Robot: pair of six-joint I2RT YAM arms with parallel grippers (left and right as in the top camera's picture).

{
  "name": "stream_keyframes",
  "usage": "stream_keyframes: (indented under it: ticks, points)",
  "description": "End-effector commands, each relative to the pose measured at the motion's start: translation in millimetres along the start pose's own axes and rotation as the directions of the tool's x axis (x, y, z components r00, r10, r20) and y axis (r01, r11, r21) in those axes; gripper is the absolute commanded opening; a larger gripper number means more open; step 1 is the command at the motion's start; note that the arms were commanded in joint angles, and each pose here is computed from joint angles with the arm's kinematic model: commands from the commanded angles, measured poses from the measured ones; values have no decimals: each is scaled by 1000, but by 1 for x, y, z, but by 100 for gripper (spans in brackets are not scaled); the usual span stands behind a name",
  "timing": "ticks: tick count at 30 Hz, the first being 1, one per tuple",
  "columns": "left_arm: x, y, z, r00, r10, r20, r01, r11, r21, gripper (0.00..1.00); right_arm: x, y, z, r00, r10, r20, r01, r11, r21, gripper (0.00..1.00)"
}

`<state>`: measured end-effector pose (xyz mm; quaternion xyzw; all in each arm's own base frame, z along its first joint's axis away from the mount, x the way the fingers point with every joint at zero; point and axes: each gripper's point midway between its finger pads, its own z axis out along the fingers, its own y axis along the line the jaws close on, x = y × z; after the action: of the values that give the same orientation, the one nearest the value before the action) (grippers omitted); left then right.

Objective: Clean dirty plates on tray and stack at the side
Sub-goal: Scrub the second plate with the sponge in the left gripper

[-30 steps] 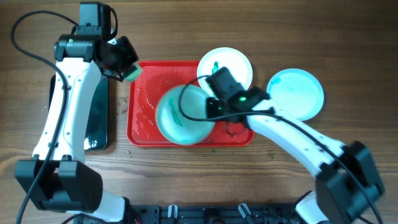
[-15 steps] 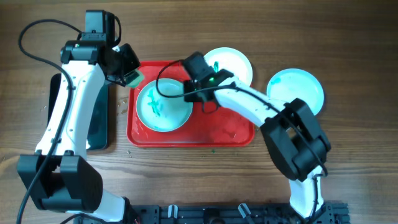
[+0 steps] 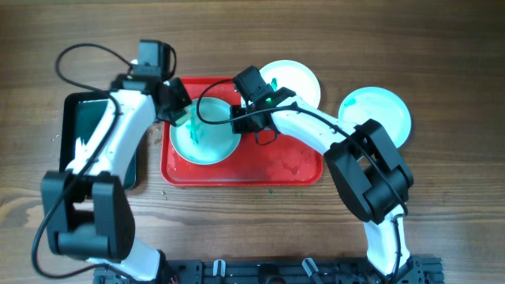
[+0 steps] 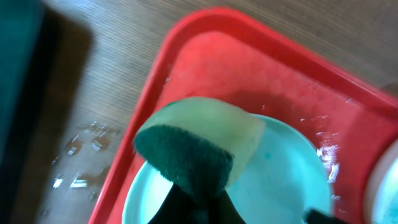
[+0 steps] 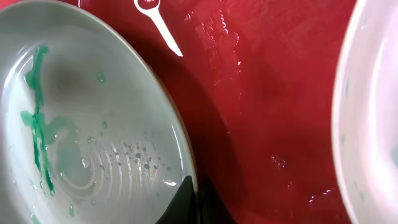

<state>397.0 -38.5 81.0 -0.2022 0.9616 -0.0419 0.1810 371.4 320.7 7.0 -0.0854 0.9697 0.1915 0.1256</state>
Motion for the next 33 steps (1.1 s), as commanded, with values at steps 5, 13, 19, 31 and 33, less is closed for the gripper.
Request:
stream_keyframes:
  ticks: [5, 13, 19, 31, 33]
  points:
    - [56, -20, 69, 866, 487, -109, -477, 872, 111, 4, 2, 5, 5, 1000, 6, -17, -6, 1000, -12, 4]
    - [143, -30, 53, 647, 712, -273, -544, 681, 489, 4, 1, 4, 5, 1000, 2, -8, -3, 1000, -5, 4]
    - [126, -10, 65, 681, 668, -300, -579, 742, 339, 4, 0, 4, 5, 1000, 2, -6, -2, 1000, -6, 4]
    - [110, -26, 71, 884, 331, -330, -263, 936, 236, 4, 0, 4, 5, 1000, -2, -6, 2, 1000, -6, 4]
    - [142, -71, 39, 751, 615, -240, -357, 684, 636, 4, 0, 4, 5, 1000, -2, -5, 2, 1000, -7, 4]
